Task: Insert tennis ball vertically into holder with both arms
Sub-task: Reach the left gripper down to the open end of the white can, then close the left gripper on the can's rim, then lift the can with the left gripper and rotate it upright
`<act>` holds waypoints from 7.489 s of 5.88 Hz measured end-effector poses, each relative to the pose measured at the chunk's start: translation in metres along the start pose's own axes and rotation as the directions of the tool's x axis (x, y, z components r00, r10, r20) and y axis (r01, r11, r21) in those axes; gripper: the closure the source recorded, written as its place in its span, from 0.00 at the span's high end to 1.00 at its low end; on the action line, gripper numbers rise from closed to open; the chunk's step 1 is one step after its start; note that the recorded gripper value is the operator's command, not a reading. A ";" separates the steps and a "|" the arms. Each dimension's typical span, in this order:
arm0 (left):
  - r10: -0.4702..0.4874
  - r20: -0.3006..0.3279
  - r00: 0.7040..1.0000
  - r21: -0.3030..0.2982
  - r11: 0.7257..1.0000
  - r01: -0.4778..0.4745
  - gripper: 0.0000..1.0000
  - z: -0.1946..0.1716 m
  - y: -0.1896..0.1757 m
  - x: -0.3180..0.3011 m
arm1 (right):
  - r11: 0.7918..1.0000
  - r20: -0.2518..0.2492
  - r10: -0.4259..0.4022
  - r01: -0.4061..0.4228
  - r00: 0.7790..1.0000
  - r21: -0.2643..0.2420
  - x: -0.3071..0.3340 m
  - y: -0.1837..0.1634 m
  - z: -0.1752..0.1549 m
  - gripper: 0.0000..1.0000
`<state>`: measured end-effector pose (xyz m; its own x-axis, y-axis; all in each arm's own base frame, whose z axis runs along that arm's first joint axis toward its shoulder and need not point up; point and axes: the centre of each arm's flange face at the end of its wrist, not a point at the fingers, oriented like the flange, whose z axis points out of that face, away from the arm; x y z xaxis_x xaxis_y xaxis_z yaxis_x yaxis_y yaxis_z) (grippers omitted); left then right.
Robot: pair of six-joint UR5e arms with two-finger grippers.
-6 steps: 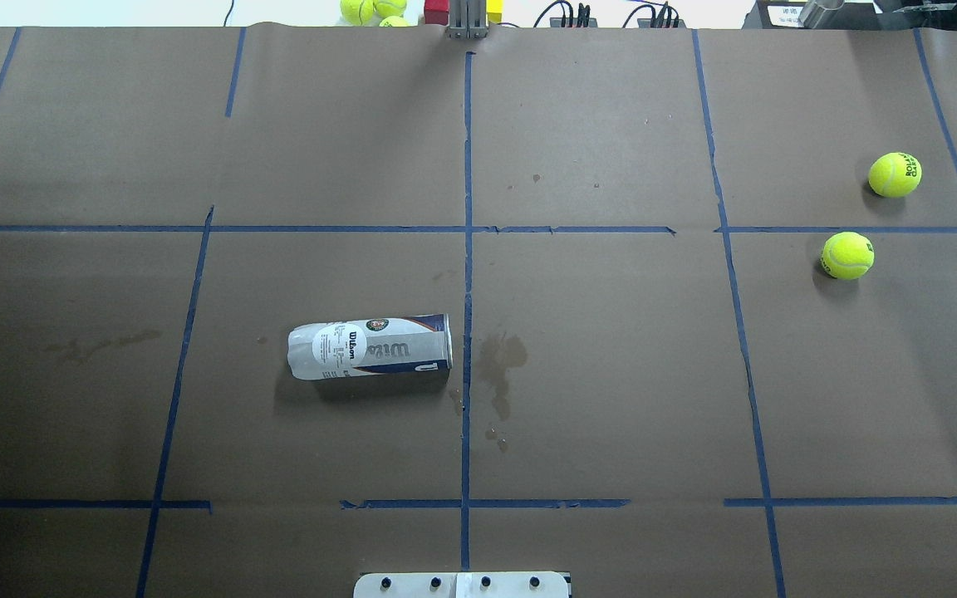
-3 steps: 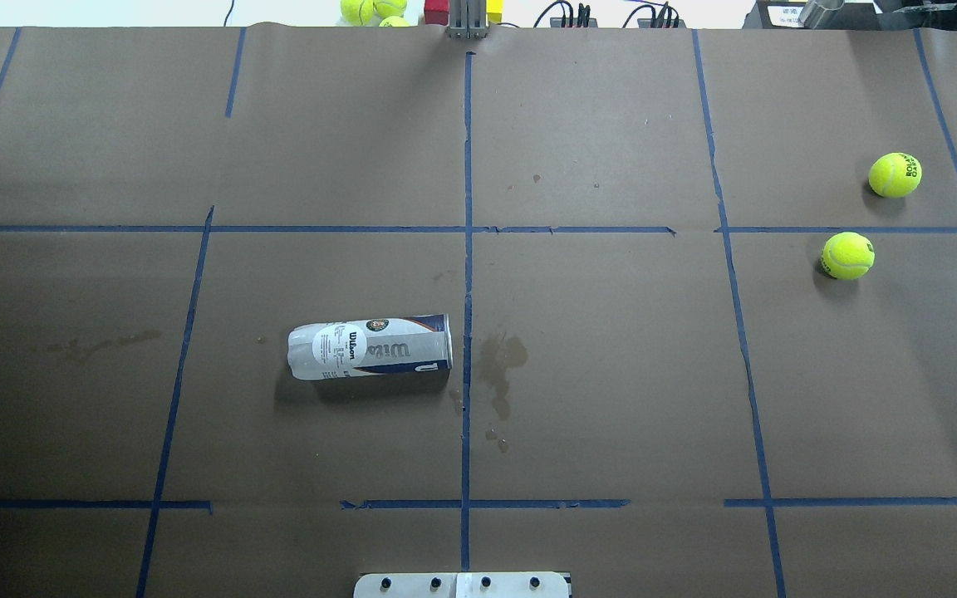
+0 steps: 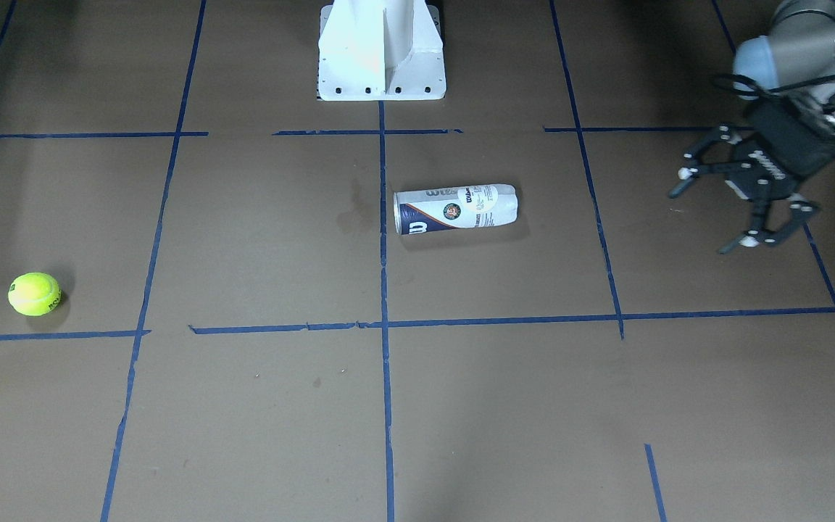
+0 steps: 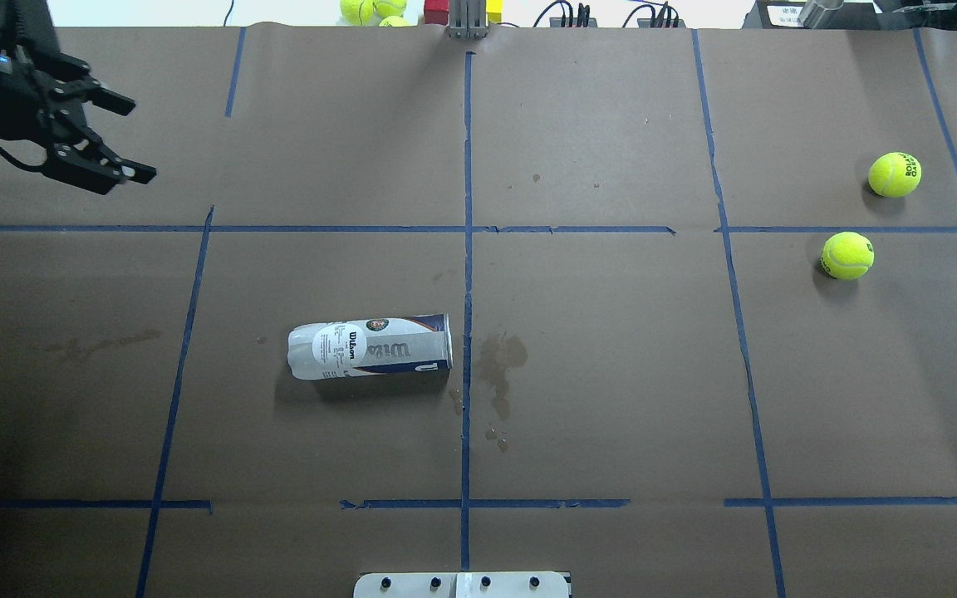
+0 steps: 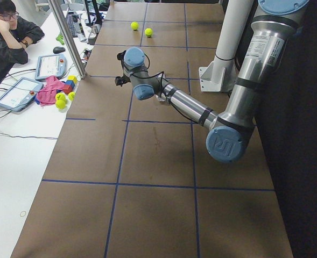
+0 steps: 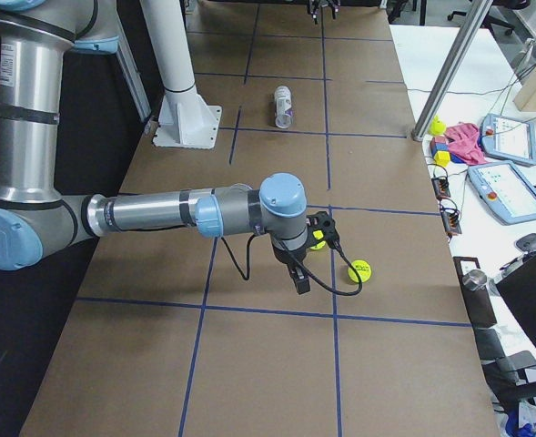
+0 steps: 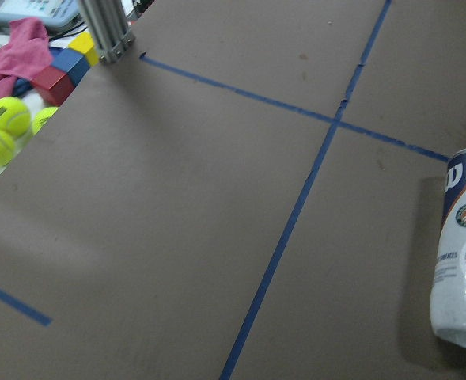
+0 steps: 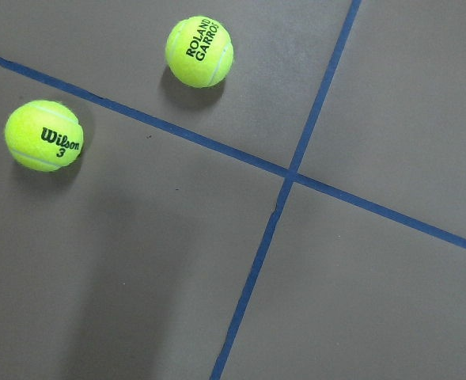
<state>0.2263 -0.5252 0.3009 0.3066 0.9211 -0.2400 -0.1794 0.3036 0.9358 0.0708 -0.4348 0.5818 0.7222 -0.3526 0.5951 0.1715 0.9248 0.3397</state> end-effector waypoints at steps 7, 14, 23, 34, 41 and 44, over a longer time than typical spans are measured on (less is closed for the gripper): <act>0.009 -0.067 0.998 -0.363 0.931 -0.032 1.00 0.129 -0.168 0.197 | 1.000 -0.001 -0.004 0.004 1.000 0.004 0.000 -0.001 0.000 1.00; 0.240 0.011 0.971 -0.590 0.786 -0.187 1.00 0.262 -0.164 0.264 | 1.000 0.001 0.005 -0.005 1.000 -0.005 0.003 0.003 0.004 1.00; 0.265 0.017 0.964 -0.642 0.742 -0.193 0.95 0.331 -0.132 0.279 | 1.000 0.002 0.008 -0.008 1.000 -0.008 0.004 0.003 0.006 1.00; 0.032 0.151 0.988 0.114 0.992 -0.050 0.86 0.171 -0.271 0.270 | 1.000 0.003 0.010 -0.010 1.000 -0.010 0.005 0.004 0.007 1.00; -0.088 0.144 0.986 0.316 0.948 0.038 0.83 0.151 -0.242 0.229 | 1.000 0.003 0.011 -0.011 1.000 -0.012 0.006 0.005 0.007 1.00; -0.091 0.149 0.985 0.303 0.952 0.042 0.81 0.161 -0.218 0.221 | 1.000 0.004 0.011 -0.011 1.000 -0.011 0.005 0.005 0.007 1.00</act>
<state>0.4835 -0.4273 0.0856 0.4574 0.8431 -0.2829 0.1250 0.2540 0.9591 0.0706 -0.4333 0.5919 0.7211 -0.3430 0.6020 0.1712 0.9301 0.3249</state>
